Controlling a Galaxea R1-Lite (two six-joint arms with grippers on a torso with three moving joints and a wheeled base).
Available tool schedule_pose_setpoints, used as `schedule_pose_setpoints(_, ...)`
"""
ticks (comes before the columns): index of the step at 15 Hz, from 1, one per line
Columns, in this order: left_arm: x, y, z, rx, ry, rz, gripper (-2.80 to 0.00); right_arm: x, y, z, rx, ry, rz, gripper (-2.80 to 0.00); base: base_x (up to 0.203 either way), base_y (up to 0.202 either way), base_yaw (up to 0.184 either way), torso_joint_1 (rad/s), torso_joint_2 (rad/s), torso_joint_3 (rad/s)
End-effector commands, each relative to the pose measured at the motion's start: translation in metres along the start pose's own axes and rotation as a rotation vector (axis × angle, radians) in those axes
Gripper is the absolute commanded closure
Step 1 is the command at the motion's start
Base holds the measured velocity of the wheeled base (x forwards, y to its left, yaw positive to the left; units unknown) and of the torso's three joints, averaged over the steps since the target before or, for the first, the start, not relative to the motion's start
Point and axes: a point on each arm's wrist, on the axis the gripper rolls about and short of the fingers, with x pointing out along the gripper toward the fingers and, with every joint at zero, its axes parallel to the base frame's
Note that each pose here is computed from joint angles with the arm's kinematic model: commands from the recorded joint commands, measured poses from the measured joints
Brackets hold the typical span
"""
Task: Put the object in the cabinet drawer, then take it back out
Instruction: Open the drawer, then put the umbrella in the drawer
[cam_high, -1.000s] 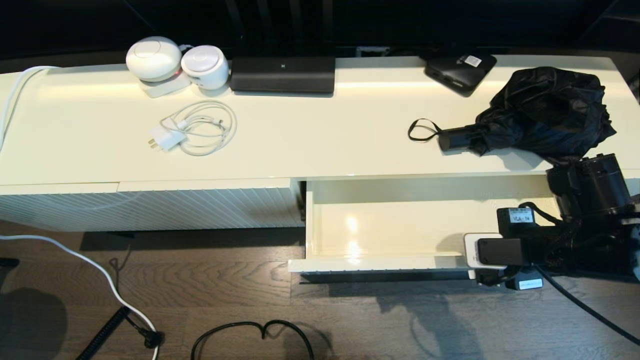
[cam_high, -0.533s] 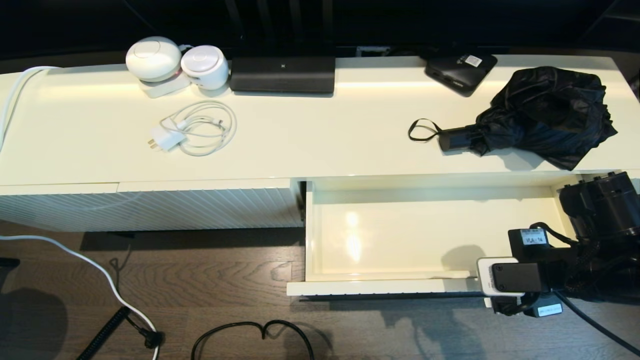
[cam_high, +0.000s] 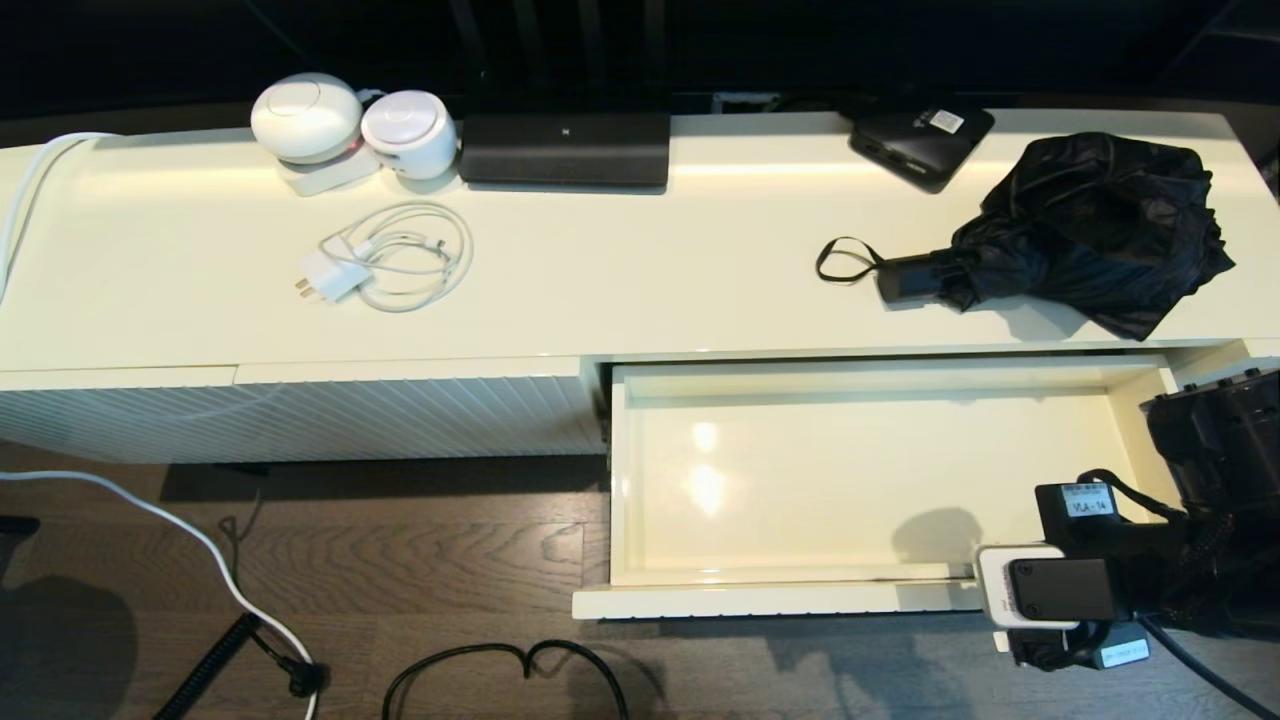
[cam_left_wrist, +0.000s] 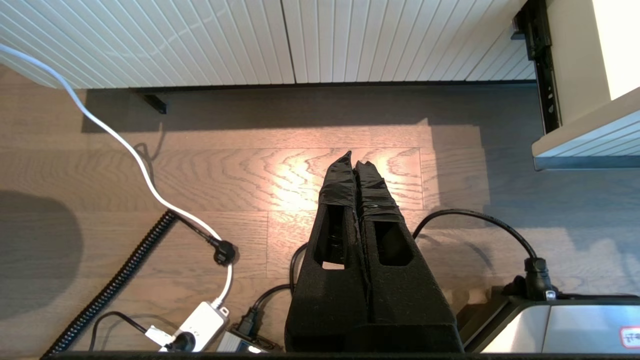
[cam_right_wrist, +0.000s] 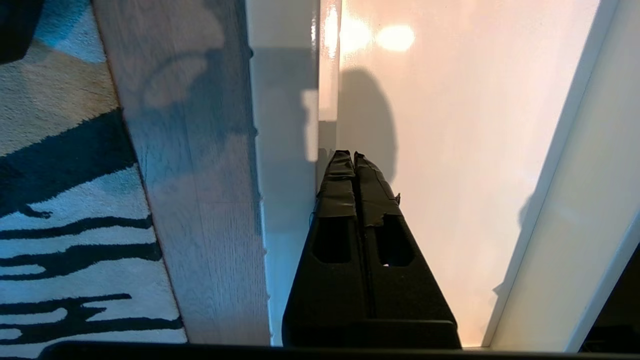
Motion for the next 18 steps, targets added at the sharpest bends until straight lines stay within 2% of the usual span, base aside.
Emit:
schedule_pose_setpoints(1, 0.000, 0.000, 0.000, -0.001, -0.005, 0.001, 0.00, -0.016, -0.010, 0.004, -0.006, -0.033, -0.081, 0.00, 0.000, 0.000, 0.000, 0.000, 0.00, 0.000)
schedule_pose_setpoints(4, 0.000, 0.000, 0.000, -0.001, -0.005, 0.001, 0.00, -0.039, -0.022, 0.007, -0.003, -0.051, -0.138, 0.00, 0.000, 0.000, 0.000, 0.000, 0.00, 0.000)
schedule_pose_setpoints(6, 0.000, 0.000, 0.000, -0.001, -0.003, 0.001, 0.00, -0.049, -0.030, 0.010, 0.041, -0.068, -0.178, 0.00, 0.000, 0.000, 0.000, 0.000, 0.00, 0.000)
schedule_pose_setpoints(8, 0.000, 0.000, 0.000, -0.001, -0.004, 0.001, 0.00, -0.054, -0.041, 0.019, 0.133, -0.108, -0.215, 0.00, 0.000, 0.000, 0.000, 0.000, 0.00, 0.000)
schedule_pose_setpoints(12, 0.000, 0.000, 0.000, -0.001, -0.005, 0.001, 0.00, -0.063, -0.068, 0.042, 0.368, -0.162, -0.312, 0.00, 0.000, 0.000, 0.000, 0.000, 0.00, 0.000)
schedule_pose_setpoints(15, 0.000, 0.000, 0.000, -0.001, -0.003, 0.001, 0.00, -0.060, -0.079, 0.043, 0.457, -0.175, -0.348, 0.00, 0.000, 0.000, 0.000, 0.000, 0.00, 0.000)
schedule_pose_setpoints(17, 0.000, 0.000, 0.000, -0.001, -0.005, 0.001, 0.00, -0.062, -0.091, 0.045, 0.517, -0.193, -0.420, 0.00, 0.000, 0.000, 0.000, 0.000, 0.00, 0.000)
schedule_pose_setpoints(18, 0.000, 0.000, 0.000, -0.001, -0.005, 0.001, 0.00, -0.062, -0.092, 0.046, 0.524, -0.192, -0.426, 0.00, 0.000, 0.000, 0.000, 0.000, 0.00, 0.000)
